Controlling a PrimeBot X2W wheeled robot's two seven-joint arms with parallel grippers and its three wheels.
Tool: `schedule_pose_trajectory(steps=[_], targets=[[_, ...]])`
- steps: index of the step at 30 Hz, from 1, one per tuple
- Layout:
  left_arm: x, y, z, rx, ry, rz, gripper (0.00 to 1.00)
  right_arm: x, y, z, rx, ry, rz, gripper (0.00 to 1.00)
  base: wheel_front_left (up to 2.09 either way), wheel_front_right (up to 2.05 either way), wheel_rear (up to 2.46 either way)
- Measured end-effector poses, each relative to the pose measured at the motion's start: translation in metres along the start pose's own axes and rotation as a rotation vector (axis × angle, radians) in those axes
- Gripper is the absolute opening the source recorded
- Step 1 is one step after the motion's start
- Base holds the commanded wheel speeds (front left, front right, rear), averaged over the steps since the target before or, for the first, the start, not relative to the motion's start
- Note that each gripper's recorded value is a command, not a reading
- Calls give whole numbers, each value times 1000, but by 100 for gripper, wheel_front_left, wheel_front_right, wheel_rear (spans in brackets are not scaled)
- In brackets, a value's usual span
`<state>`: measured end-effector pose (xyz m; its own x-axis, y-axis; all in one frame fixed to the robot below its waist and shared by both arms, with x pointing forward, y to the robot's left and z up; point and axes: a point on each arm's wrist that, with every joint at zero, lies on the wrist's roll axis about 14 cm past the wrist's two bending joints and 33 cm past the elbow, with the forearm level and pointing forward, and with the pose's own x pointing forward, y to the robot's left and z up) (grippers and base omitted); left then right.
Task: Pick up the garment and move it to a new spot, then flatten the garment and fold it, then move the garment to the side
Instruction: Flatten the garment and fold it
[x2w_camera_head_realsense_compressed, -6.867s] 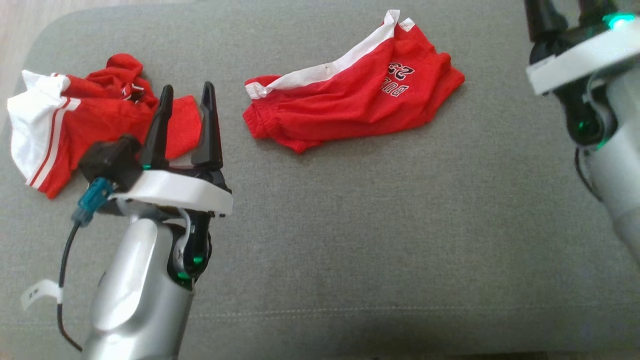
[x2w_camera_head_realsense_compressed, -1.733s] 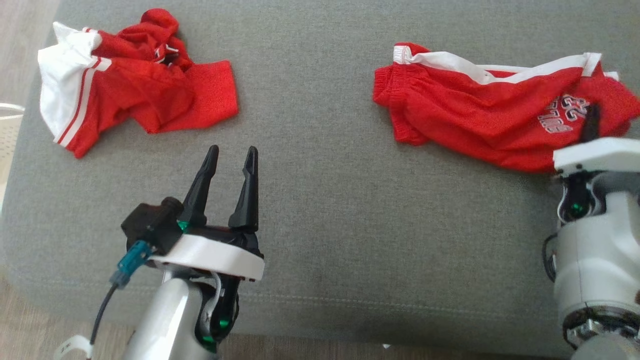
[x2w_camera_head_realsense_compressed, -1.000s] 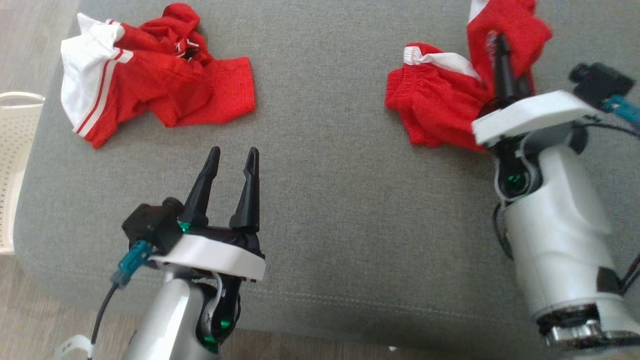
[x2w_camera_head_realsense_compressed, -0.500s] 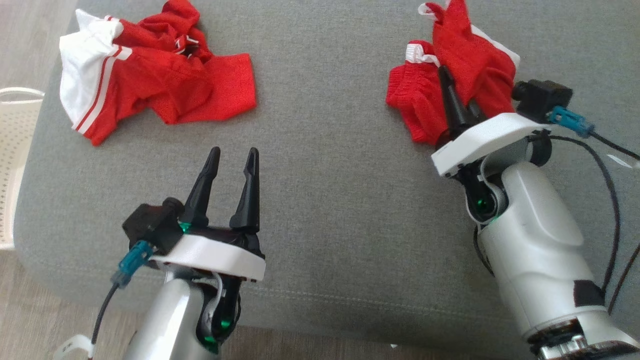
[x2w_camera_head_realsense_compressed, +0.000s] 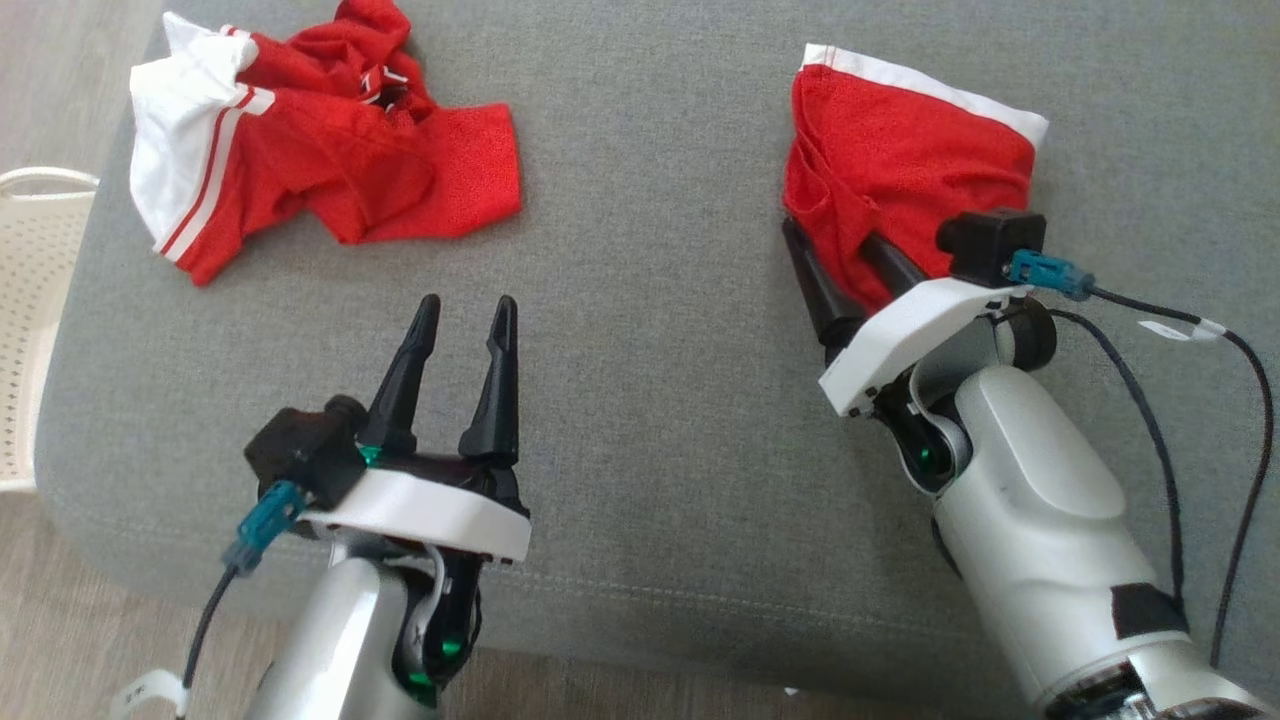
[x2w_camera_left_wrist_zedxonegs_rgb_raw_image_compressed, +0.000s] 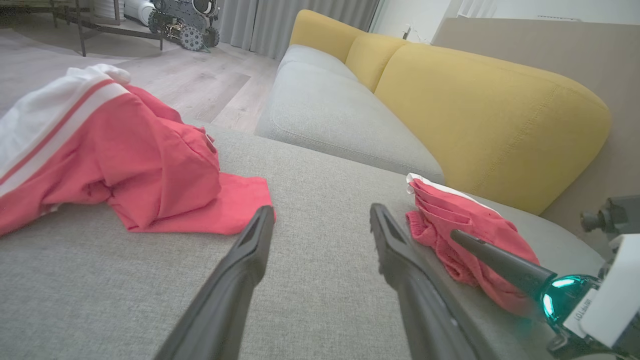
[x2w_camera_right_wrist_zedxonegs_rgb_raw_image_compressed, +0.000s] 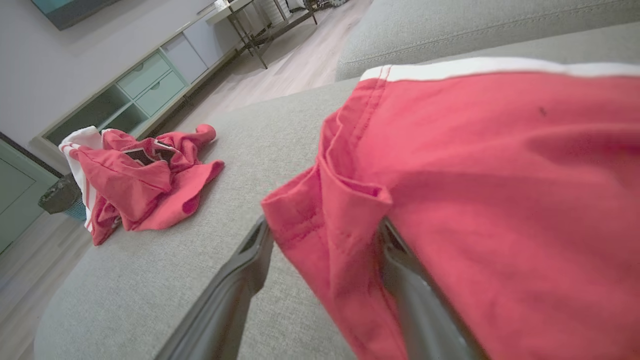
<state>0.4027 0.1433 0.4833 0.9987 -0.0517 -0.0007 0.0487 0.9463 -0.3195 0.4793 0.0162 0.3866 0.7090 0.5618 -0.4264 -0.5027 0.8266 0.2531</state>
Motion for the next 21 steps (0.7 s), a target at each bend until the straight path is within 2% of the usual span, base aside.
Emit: schedule_pose_trajectory(steps=[11, 16, 21], targets=[[1, 1, -4, -7, 11, 6, 100, -1, 0, -37, -60, 144, 5, 100, 0, 0, 0], [1, -1, -1, -7, 3, 1, 100, -5, -2, -30, -33, 117, -6, 100, 0, 0, 0], [1, -6, 6, -9, -18, -13, 100, -13, -5, -7, -7, 35, -24, 100, 0, 0, 0]])
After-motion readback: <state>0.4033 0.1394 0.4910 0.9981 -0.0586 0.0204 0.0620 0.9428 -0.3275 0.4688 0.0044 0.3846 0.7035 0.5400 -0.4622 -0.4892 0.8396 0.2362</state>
